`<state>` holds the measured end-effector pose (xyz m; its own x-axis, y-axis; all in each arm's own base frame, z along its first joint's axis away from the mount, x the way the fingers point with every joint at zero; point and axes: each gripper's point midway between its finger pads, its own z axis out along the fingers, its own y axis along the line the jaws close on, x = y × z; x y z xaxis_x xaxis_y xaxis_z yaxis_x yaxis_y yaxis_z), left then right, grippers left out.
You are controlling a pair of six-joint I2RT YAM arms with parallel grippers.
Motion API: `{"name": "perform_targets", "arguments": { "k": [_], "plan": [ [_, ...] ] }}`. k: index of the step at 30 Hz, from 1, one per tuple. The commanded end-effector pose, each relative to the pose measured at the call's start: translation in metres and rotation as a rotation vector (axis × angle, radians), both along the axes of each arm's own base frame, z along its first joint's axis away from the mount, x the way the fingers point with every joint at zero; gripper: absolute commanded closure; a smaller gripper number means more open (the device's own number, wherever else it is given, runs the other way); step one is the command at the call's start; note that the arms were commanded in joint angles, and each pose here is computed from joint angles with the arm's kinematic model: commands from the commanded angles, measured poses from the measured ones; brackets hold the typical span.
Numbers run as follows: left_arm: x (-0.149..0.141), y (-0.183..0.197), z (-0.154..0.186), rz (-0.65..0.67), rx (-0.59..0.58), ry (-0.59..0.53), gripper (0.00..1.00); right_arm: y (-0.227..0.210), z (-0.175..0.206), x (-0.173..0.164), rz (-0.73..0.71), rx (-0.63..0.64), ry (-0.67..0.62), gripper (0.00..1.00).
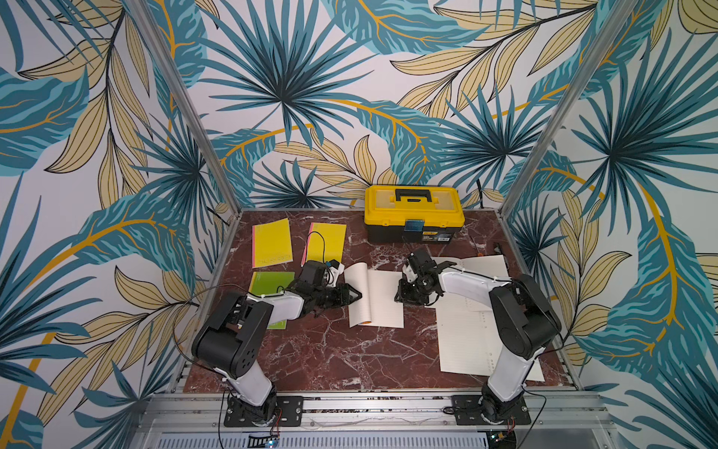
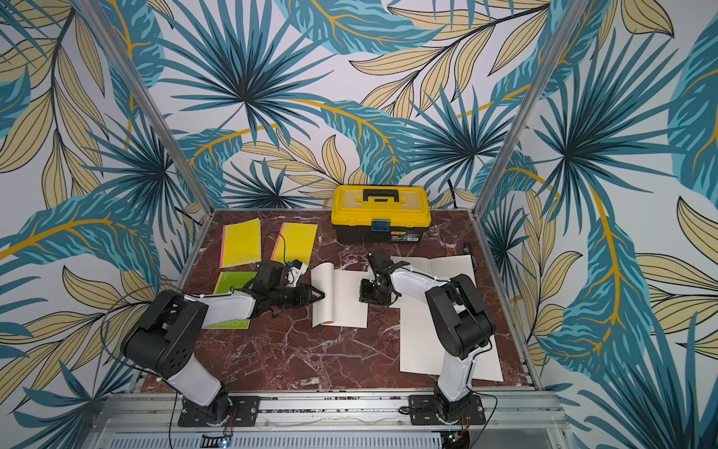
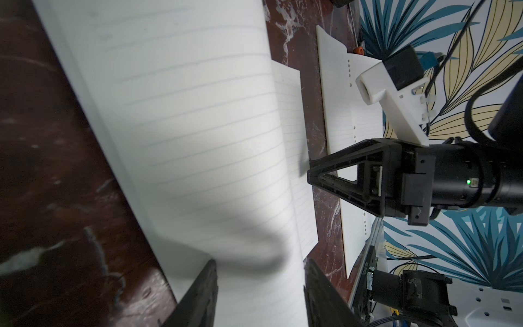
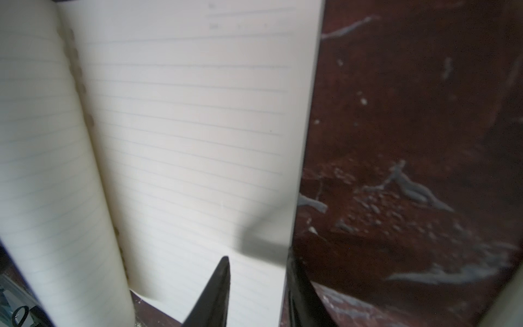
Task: Close the notebook
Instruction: Close the notebook at the center of the board.
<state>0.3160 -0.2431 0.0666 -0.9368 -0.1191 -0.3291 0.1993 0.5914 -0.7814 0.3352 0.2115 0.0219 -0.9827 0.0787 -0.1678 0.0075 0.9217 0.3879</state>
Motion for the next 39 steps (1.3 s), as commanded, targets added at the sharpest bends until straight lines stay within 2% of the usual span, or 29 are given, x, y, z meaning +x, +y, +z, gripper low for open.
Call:
{"name": "perform_targets", "arguments": {
  "k": [1, 20, 29, 39],
  "plan": [
    [-0.004, -0.016, 0.004, -0.052, -0.045, -0.002, 0.49, -0.001, -0.047, -0.039, 0.061, -0.048, 0.158, 0.65],
    [0.0, -0.041, 0.022, -0.118, -0.08, -0.043, 0.49, 0.003, -0.048, -0.04, 0.073, -0.052, 0.163, 0.65],
    [0.004, -0.049, 0.041, -0.158, -0.113, -0.101, 0.49, 0.003, -0.05, -0.04, 0.062, -0.05, 0.165, 0.65],
    [0.013, -0.068, 0.068, -0.218, -0.242, -0.154, 0.48, -0.002, -0.053, -0.044, 0.055, -0.074, 0.176, 0.65]
  ]
}}
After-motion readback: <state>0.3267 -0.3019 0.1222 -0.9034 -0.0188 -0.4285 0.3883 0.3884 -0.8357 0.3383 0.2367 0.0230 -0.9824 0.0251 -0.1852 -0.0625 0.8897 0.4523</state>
